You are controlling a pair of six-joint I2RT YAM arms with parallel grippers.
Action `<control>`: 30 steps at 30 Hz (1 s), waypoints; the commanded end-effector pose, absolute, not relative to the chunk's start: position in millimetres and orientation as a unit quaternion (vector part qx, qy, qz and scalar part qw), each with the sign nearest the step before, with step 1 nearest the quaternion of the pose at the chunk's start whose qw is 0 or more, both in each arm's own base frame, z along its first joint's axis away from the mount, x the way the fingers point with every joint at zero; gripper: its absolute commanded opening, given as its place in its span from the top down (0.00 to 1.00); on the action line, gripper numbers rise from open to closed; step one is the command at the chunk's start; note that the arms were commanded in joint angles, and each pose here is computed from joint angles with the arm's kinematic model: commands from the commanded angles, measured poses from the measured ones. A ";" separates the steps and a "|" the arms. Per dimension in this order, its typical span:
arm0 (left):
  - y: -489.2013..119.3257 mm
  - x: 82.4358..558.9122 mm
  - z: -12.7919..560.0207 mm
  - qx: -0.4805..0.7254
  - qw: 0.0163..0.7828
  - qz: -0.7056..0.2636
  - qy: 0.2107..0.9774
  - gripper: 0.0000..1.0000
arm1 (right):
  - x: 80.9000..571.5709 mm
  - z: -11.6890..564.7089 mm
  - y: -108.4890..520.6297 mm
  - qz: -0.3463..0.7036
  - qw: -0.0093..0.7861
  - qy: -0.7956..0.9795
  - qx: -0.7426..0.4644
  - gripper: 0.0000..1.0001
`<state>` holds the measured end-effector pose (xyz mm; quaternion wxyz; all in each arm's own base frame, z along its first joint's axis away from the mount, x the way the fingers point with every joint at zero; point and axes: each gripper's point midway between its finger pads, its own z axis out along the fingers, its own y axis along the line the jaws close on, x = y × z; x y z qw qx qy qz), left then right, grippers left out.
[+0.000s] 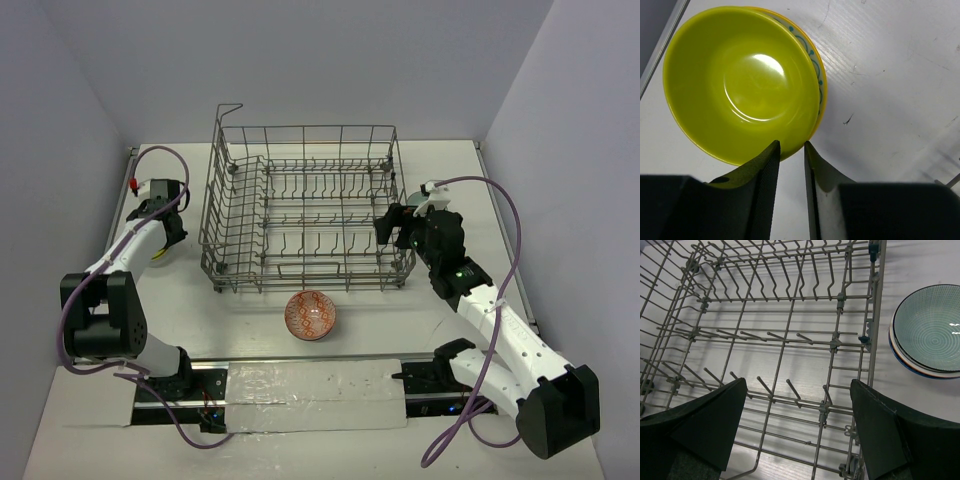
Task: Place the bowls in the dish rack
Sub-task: Pick up the bowl from the bowl.
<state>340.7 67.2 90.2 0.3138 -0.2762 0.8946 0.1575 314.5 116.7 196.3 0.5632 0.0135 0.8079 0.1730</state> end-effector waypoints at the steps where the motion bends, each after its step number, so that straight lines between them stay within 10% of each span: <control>1: 69.7 351.6 105.3 -0.279 0.335 0.157 0.886 0.70 | 322.0 228.9 119.3 0.182 0.592 0.785 0.015 0.09; 30: 66.1 349.5 148.7 -0.278 0.395 0.160 0.861 0.78 | 325.0 223.8 119.3 0.177 0.586 0.790 0.016 0.09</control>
